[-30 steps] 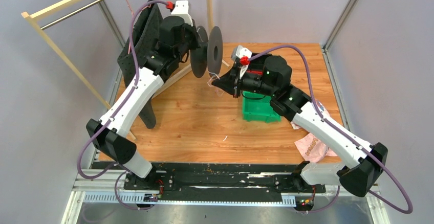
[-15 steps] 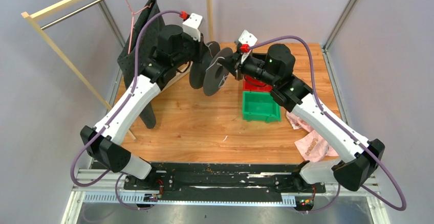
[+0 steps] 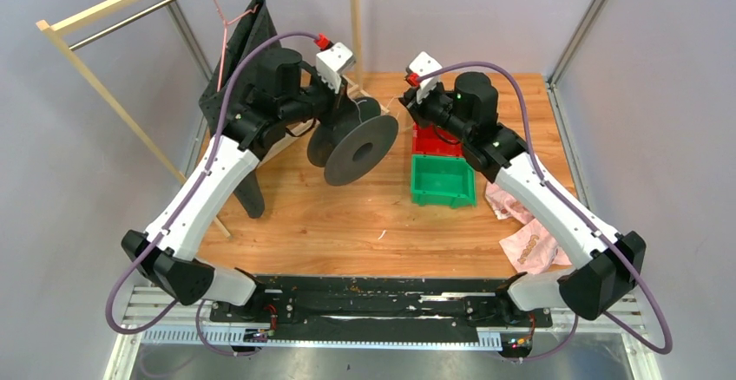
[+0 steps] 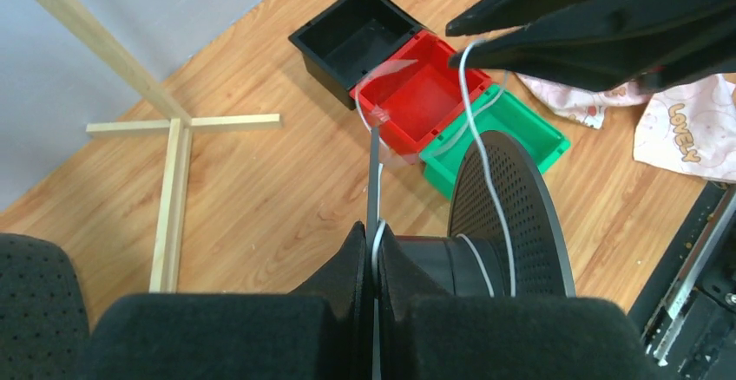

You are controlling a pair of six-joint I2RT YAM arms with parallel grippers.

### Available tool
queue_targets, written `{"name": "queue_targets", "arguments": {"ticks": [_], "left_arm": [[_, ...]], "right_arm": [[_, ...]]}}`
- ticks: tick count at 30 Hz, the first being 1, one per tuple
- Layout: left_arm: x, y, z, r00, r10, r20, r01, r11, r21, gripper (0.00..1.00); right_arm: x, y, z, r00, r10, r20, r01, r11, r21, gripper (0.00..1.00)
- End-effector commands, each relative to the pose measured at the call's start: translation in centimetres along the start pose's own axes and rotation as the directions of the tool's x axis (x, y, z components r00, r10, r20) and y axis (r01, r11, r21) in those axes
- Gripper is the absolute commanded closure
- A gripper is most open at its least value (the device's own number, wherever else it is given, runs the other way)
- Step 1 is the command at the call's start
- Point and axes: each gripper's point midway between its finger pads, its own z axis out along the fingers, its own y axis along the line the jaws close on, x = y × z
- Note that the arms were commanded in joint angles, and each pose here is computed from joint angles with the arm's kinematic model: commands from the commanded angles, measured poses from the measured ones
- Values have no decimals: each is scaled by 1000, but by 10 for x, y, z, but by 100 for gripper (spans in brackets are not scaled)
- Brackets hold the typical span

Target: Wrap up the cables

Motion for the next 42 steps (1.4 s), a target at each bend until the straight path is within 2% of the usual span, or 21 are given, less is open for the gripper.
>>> {"name": "queue_targets", "arguments": {"ticks": [1, 2, 4, 5, 12, 23, 31, 39, 42], "left_arm": [[-54, -6, -38, 988, 56, 143, -54, 998, -21, 100], [-60, -5, -41, 986, 58, 156, -53, 998, -35, 100], [-73, -4, -49, 981, 56, 186, -47, 998, -52, 100], [-79, -3, -53, 978, 51, 202, -40, 997, -61, 100], [-116, 1, -76, 956, 15, 293, 17, 994, -108, 100], [-152, 0, -96, 924, -38, 381, 88, 989, -116, 100], [-172, 6, -117, 894, -40, 447, 124, 979, -160, 100], [-184, 5, -121, 874, -48, 483, 138, 979, -152, 100], [-187, 5, -122, 870, -46, 491, 137, 979, -151, 100]], "right_arm": [[44, -13, -5, 992, 61, -107, -56, 997, 44, 73], [48, -13, -8, 990, 77, -114, -73, 997, 38, 68], [53, -12, -16, 987, 110, -118, -109, 994, 19, 48], [54, -12, -20, 985, 129, -113, -128, 992, 13, 42], [61, 12, -42, 976, 202, -85, -211, 970, -120, 28], [87, 30, -41, 951, 284, -124, -301, 941, -152, 21], [80, 39, -37, 945, 315, -83, -325, 923, -207, 20], [64, 58, -37, 963, 271, -9, -257, 902, -347, 22], [60, 56, -33, 974, 224, 16, -206, 921, -330, 23]]}}
